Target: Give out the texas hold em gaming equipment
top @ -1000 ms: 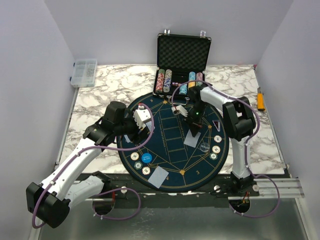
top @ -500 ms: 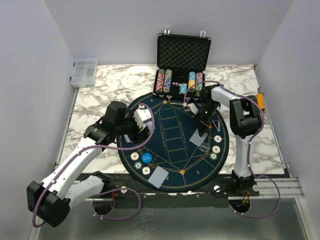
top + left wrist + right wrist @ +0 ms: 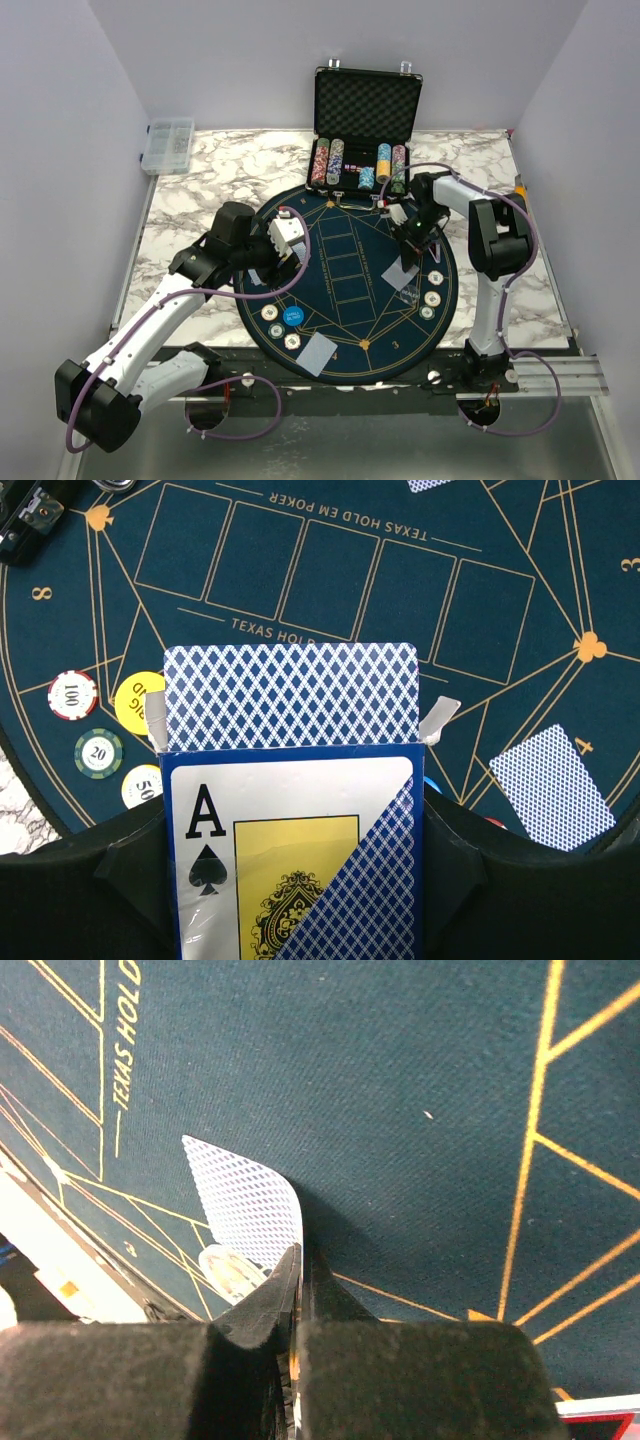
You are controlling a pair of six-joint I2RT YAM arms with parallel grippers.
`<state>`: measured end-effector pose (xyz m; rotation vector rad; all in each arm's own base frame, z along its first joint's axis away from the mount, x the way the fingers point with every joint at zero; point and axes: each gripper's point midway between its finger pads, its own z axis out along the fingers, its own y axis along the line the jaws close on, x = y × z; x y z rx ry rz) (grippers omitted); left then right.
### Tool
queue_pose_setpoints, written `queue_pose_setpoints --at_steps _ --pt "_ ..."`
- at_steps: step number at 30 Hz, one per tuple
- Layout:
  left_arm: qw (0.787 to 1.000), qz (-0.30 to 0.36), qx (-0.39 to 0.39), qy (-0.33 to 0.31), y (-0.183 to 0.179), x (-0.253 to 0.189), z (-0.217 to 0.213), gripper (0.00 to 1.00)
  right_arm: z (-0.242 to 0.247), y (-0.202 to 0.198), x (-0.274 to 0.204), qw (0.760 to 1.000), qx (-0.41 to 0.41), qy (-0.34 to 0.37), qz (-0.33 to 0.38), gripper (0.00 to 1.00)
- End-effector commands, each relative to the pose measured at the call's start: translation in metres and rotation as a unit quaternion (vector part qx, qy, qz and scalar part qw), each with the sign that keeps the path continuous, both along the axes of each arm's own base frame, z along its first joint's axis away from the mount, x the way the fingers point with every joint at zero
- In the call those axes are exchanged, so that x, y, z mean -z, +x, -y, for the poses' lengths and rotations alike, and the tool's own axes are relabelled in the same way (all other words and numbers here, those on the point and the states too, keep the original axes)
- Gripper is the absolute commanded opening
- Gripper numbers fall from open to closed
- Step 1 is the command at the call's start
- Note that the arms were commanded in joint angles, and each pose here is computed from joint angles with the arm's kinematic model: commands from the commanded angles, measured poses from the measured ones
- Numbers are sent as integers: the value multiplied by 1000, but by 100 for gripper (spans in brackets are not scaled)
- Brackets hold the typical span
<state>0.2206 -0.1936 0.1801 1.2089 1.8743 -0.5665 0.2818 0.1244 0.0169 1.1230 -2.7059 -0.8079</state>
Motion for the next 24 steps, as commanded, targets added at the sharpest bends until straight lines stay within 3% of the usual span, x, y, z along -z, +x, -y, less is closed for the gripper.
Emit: queue_pose_setpoints --at_steps 1,7,14,24 --pt "1000 16 10 -17 2 -12 4 0 4 26 13 998 39 -12 46 1" --pt "1000 17 8 -17 1 -12 3 0 -1 10 14 998 61 -1 20 1" --pt "1000 17 9 -16 2 -11 3 0 17 13 12 995 77 -37 52 39" --pt "1000 22 13 -12 4 -11 3 0 32 44 -27 982 91 -76 144 58"
